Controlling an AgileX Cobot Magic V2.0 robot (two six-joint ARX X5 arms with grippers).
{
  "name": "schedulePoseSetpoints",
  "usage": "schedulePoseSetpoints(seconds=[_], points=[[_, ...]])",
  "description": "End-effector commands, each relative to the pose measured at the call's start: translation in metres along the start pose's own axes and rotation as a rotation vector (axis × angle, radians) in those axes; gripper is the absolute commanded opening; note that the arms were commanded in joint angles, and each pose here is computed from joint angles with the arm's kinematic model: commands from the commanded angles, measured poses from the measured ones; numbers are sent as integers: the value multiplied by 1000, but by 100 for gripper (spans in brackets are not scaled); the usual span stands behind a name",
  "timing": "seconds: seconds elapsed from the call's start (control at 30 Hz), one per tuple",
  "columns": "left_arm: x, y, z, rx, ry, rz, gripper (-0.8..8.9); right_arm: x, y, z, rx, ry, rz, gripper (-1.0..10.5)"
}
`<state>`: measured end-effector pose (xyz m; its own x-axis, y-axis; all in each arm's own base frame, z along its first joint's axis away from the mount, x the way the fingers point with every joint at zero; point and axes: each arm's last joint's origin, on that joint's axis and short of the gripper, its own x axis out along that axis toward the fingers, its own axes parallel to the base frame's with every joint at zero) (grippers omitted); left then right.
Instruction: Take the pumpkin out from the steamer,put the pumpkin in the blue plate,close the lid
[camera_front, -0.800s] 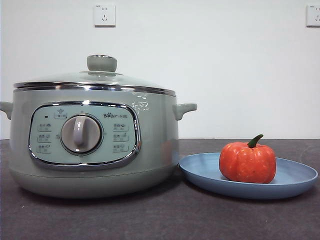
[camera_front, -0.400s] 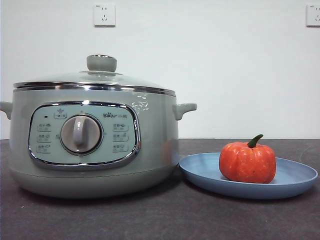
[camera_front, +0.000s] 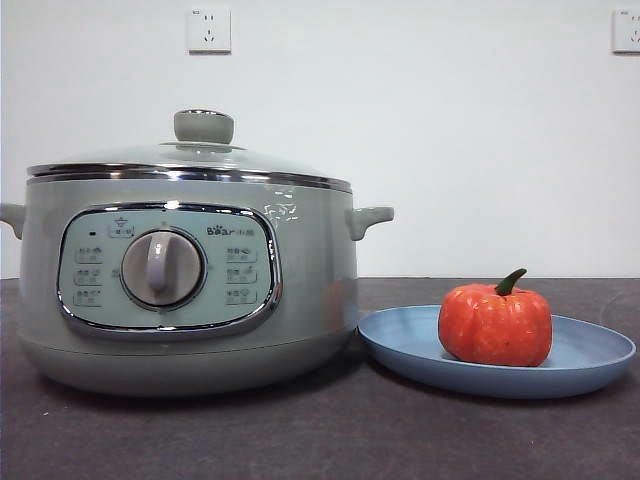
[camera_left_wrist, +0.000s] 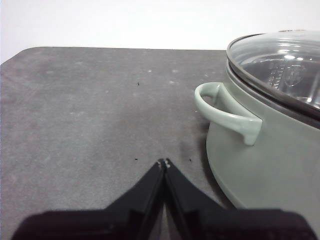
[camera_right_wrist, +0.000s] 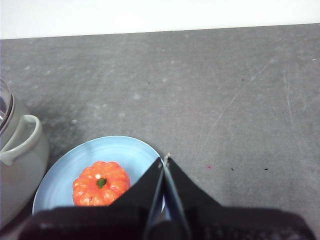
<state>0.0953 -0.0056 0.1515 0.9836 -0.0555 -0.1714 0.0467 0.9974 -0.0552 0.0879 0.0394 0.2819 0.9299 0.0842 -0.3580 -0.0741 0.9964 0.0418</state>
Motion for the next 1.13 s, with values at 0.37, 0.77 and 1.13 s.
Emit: schedulePoseSetpoints(seconds=[0.37, 0.77, 1.13], points=[[1, 0, -4, -7, 15, -5, -4, -3, -3, -3, -103, -12, -11, -16], [1, 0, -4, -8, 15, -4, -4, 10, -30, -36, -92, -180, -33, -16], [1, 0, -4, -7, 15, -4, -4, 39, -39, -97, -47, -191, 7, -16]])
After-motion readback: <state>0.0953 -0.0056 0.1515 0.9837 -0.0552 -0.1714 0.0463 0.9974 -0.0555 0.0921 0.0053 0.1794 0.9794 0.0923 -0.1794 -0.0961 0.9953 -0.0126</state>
